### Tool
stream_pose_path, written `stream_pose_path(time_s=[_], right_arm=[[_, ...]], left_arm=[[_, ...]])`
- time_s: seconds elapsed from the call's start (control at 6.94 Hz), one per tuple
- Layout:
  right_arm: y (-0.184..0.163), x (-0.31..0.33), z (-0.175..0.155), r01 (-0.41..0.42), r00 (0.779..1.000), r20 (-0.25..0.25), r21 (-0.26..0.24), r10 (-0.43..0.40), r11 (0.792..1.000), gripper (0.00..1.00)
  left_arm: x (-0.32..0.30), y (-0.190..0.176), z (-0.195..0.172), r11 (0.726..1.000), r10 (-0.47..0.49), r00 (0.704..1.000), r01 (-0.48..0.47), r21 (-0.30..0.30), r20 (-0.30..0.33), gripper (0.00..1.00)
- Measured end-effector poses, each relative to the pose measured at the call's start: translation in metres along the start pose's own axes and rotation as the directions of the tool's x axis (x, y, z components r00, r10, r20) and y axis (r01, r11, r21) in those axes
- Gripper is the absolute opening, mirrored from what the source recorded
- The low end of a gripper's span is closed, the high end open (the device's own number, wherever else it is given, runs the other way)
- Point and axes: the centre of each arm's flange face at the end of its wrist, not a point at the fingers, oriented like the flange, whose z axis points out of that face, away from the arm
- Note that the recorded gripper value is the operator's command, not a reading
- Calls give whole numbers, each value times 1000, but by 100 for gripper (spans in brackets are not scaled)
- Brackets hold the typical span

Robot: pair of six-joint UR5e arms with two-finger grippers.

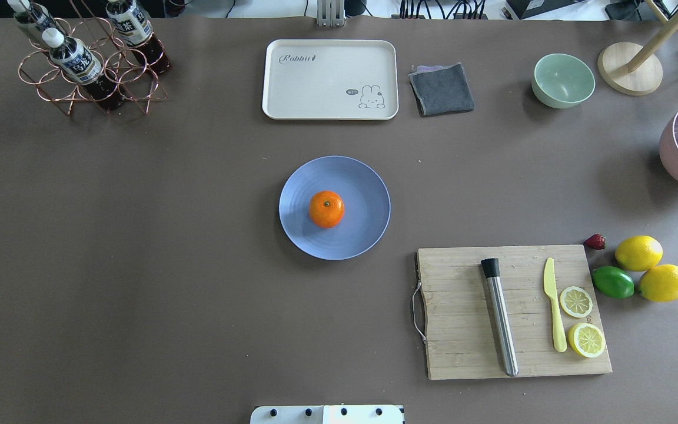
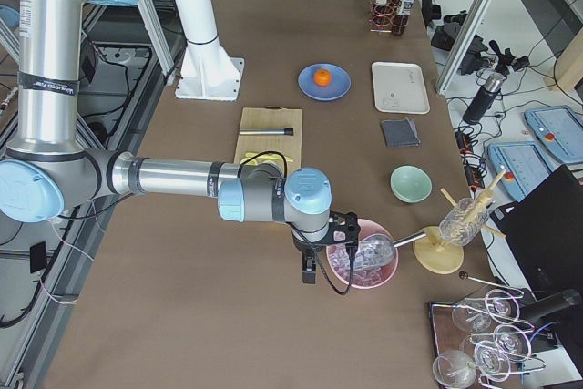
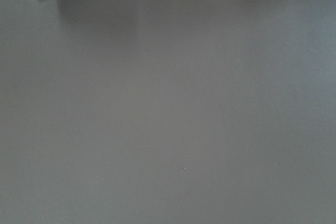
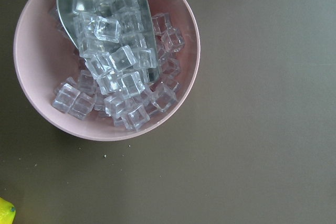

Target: Pick orange to plate

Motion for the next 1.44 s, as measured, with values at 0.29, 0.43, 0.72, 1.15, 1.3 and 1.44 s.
stream_pose_path(time_s=[0.29,0.43,0.72,1.15,1.3,1.44], right_arm=[[-11,-24,15,53,997,-54,-46,-56,998,100],[-13,-32,21,73,995,-64,-61,-77,995,100],[-14,-38,24,90,994,-58,-67,-94,994,100],[-15,-42,23,101,993,-52,-62,-105,993,100],[-15,-43,23,102,993,-47,-62,-105,993,100],[-15,-43,23,103,993,-44,-62,-105,993,100]], left_arm=[[-3,6,4,1000,-6,1000,6,-6,-1,98],[-4,8,5,1000,-9,1000,9,-9,-3,98],[-5,10,6,1000,-12,1000,12,-11,-3,98],[-5,10,6,1000,-12,1000,12,-9,-4,98],[-6,10,6,1000,-14,1000,14,-10,-4,98],[-6,10,7,1000,-16,1000,16,-11,-4,98]])
